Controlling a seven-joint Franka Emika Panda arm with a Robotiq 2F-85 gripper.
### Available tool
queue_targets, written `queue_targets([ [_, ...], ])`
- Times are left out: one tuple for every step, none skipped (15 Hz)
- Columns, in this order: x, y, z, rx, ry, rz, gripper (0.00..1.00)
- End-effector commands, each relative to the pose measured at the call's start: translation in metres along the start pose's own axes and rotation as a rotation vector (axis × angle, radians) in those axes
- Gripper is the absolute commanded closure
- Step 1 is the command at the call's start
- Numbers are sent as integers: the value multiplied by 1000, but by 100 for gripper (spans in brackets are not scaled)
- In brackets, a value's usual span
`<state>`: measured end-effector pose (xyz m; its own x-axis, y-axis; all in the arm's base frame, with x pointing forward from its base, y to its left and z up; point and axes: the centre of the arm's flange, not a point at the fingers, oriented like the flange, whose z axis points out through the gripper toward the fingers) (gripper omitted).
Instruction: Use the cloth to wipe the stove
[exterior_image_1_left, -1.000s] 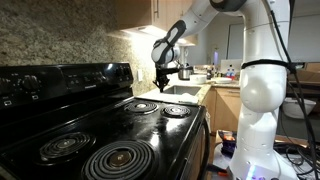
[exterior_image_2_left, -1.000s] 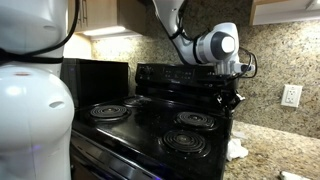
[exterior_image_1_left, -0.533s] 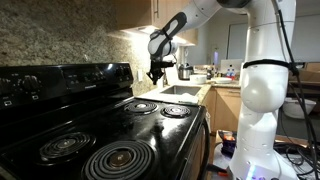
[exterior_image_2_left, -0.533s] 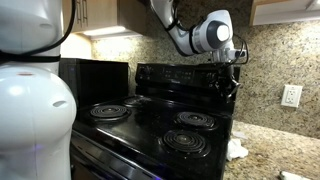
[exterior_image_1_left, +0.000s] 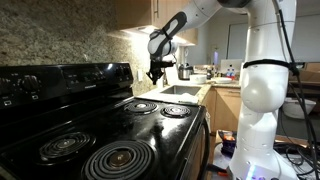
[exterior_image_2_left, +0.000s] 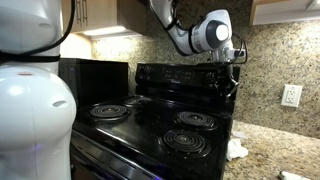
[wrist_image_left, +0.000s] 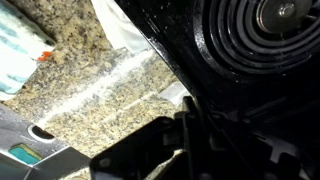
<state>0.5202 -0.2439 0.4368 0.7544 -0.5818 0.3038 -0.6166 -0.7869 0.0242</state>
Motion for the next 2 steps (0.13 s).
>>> queue_targets([
  [0, 0, 0, 0, 0, 0, 93],
  [0, 0, 0, 0, 0, 0, 93],
])
